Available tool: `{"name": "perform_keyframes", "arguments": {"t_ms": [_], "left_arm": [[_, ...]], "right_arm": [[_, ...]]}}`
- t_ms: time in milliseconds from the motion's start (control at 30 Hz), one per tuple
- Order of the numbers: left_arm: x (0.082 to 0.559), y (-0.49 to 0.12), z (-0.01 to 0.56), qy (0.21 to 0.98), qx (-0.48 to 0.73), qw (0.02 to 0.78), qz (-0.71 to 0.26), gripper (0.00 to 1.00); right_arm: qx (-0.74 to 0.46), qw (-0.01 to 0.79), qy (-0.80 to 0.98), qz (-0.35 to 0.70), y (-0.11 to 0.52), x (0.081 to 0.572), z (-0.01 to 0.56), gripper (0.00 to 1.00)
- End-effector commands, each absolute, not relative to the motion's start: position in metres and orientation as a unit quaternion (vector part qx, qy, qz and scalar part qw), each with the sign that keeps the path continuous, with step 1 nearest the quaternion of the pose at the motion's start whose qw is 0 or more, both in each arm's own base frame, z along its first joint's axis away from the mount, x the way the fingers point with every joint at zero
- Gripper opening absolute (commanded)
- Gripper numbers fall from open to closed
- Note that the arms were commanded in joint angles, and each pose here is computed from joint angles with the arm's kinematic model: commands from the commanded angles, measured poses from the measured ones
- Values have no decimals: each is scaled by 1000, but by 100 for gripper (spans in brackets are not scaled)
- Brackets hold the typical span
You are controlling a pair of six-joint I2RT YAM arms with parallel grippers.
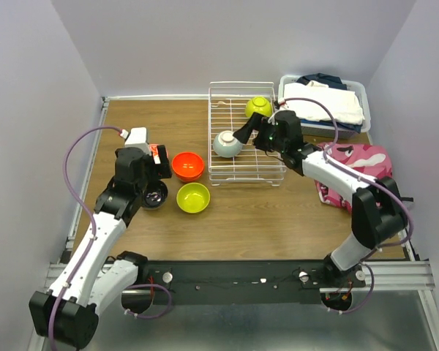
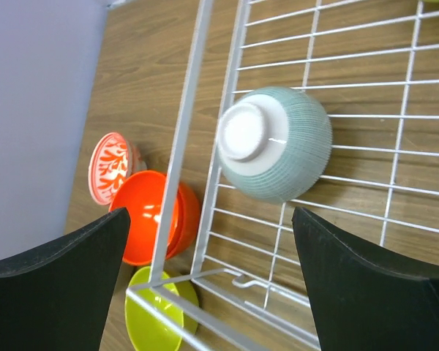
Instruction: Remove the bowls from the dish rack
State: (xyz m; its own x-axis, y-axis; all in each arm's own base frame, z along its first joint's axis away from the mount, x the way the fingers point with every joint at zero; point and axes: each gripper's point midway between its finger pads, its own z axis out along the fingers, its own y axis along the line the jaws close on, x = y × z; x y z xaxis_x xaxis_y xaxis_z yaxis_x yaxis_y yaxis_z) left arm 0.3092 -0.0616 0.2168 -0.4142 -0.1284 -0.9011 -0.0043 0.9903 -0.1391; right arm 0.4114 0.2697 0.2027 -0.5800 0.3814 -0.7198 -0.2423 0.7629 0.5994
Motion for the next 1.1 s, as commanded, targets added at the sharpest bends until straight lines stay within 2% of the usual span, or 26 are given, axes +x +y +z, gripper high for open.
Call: {"name": "perform_keyframes", "arguments": {"t_ms": [0, 333, 400, 1067], "left_arm": [[307, -51, 228, 806, -36, 589, -41, 99], [299, -59, 238, 798, -16, 601, -46, 99], [298, -58, 239, 796, -17, 604, -44, 99], [295, -64, 241, 792, -7, 608, -52, 99]], "right_arm": [[82, 396, 837, 369, 271, 429, 184, 99], [89, 317, 874, 359, 274, 458, 126, 98], [83, 316, 873, 363, 277, 464, 129, 97], [84, 234, 882, 400, 297, 459, 61, 97]]}}
